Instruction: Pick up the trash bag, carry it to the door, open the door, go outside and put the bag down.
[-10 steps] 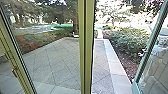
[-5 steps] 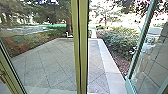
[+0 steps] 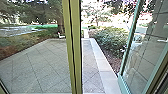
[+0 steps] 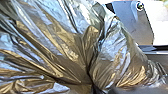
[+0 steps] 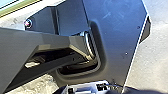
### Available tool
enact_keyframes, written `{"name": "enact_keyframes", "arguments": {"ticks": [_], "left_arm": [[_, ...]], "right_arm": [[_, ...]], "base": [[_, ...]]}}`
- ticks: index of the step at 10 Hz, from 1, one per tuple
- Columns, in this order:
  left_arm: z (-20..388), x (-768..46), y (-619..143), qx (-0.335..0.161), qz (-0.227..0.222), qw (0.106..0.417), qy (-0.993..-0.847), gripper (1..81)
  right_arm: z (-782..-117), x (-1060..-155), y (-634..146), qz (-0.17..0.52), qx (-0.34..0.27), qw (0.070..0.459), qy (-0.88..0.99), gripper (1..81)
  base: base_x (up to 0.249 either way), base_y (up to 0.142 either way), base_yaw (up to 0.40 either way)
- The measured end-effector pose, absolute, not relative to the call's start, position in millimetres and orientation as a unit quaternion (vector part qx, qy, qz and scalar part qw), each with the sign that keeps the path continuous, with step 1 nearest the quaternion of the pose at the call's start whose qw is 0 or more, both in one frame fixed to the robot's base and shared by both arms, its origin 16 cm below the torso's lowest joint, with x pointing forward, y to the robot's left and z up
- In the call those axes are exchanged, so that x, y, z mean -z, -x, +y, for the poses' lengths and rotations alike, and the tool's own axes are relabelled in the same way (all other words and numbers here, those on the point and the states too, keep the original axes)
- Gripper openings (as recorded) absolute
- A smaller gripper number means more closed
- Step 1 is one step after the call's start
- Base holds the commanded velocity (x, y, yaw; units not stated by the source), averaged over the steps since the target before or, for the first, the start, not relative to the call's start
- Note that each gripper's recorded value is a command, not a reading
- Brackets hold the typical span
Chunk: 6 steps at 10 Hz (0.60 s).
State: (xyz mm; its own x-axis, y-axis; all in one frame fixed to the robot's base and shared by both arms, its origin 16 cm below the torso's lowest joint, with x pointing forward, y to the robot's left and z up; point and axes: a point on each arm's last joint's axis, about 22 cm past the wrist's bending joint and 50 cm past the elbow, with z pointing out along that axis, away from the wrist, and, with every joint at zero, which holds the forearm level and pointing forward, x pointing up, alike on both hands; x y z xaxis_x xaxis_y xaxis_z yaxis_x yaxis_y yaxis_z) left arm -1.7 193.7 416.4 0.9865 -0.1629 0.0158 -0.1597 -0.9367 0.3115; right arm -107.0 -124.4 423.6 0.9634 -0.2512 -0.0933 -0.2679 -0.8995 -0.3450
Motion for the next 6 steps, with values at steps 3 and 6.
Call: {"name": "enact_keyframes", "arguments": {"ticks": [3, 6], "left_arm": [[193.9, -416.4, 1.5, 0.005, -0.082, 0.158, -0.984, 1.0], [193.9, -416.4, 1.1, 0.004, -0.082, 0.158, -0.984, 1.0]], "right_arm": [[-124.3, -423.6, 107.4, 0.133, -0.023, 0.180, 0.974, 81.1], [-124.3, -423.6, 107.4, 0.133, -0.023, 0.180, 0.974, 81.1]], "base": [[0.000, 0.000, -0.209], [0.000, 0.000, -0.164]]}}
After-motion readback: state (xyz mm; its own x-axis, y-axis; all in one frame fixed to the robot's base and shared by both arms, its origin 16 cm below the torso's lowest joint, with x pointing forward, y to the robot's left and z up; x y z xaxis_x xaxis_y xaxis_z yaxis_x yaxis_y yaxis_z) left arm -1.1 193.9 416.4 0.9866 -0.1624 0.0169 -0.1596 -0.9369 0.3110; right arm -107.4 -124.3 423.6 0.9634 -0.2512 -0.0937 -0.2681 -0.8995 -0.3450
